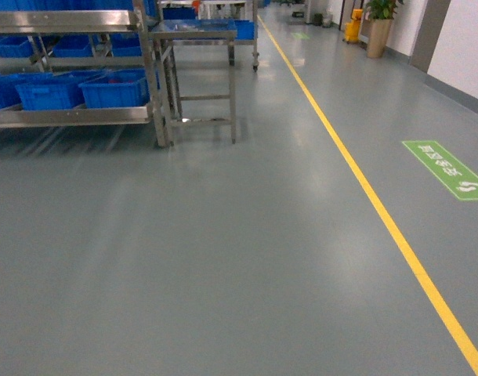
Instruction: Pick blue part to blue bin on bottom shelf
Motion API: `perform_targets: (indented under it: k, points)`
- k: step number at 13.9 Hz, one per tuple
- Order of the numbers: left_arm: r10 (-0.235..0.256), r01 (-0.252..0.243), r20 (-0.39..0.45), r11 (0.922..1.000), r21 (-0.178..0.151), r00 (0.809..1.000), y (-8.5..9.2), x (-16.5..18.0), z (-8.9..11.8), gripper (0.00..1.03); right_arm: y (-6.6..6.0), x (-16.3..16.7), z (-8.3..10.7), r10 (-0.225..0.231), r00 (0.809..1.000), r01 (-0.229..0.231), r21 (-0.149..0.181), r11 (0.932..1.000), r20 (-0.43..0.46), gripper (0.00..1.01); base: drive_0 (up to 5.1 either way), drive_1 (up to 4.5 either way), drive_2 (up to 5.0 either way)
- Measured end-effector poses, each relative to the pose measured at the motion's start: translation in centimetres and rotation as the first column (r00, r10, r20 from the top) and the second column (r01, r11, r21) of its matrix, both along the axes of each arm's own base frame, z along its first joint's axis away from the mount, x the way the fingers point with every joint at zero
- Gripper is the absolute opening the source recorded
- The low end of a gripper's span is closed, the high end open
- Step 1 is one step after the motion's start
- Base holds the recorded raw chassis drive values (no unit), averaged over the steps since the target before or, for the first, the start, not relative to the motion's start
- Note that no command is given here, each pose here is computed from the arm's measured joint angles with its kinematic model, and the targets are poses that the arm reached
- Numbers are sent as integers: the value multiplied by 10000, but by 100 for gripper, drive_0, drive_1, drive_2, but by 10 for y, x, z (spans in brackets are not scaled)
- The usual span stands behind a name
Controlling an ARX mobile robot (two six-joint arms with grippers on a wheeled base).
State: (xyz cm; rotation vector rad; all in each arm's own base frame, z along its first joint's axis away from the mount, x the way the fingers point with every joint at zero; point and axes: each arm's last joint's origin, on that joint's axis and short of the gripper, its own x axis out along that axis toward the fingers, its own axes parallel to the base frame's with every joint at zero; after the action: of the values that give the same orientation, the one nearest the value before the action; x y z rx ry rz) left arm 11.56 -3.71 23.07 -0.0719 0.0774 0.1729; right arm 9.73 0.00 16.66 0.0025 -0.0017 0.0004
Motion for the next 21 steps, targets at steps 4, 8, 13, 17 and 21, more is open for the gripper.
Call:
perform_targets:
  k: [4, 8, 13, 17, 21]
  points:
    - [8, -8, -31, 10000, 15, 10000, 0, 0, -1, 43, 0, 0, 0, -4, 10000, 4, 4, 10000, 15, 98, -5, 428, -439]
    - [8, -8, -48, 10000, 24, 10000, 0, 0, -1, 43, 0, 0, 0, -4, 10000, 4, 0, 10000, -8, 98, -5, 428, -439]
    - [4, -4, -21, 10000, 10, 10000, 0, 0, -1, 43, 0, 0, 0, -4, 10000, 4, 0, 10000, 0, 98, -3, 431, -436]
    - [8, -8, -44, 10000, 22, 10000, 0, 0, -1, 43, 0, 0, 0, -4, 10000, 4, 0, 10000, -11, 98, -9, 425, -442]
    - [4, -4, -58, 10000, 29, 10000, 0, 0, -2, 43, 0, 0, 0, -4, 10000, 4, 0, 10000, 11, 98, -6, 427, -440]
